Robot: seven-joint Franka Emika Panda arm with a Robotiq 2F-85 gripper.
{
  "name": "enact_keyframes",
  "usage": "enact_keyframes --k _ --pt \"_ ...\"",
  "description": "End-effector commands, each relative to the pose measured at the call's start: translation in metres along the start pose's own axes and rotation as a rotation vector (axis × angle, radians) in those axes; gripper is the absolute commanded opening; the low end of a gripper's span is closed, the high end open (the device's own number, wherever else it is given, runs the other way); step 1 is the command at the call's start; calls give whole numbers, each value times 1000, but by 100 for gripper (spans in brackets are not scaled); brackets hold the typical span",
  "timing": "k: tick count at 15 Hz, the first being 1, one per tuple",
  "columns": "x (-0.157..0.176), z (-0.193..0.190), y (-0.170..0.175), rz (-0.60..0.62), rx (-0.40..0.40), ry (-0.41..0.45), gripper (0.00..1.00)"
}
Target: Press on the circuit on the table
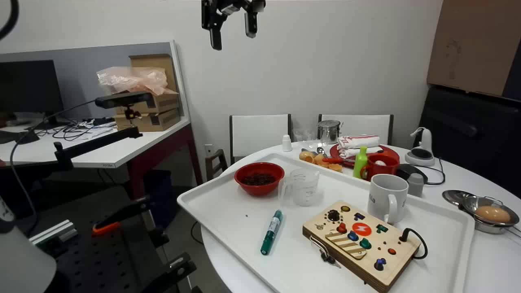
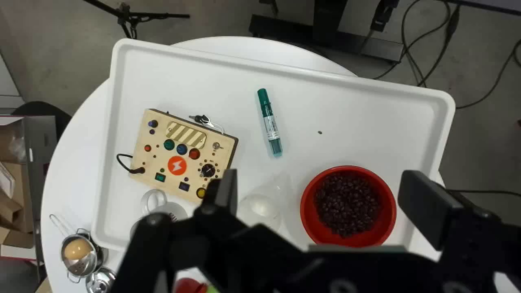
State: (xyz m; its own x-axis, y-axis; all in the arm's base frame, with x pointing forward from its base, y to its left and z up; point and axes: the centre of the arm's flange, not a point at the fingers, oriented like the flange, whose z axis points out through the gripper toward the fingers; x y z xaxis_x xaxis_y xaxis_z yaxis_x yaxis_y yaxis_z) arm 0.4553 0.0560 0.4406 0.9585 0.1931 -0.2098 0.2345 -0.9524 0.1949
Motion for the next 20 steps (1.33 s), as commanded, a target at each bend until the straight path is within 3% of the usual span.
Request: enact_keyframes --k 1,13,20 --pt "0 0 0 0 0 0 100" --pt "37 71 87 313 -13 -104 100" --pt "30 66 82 279 -2 -92 100"
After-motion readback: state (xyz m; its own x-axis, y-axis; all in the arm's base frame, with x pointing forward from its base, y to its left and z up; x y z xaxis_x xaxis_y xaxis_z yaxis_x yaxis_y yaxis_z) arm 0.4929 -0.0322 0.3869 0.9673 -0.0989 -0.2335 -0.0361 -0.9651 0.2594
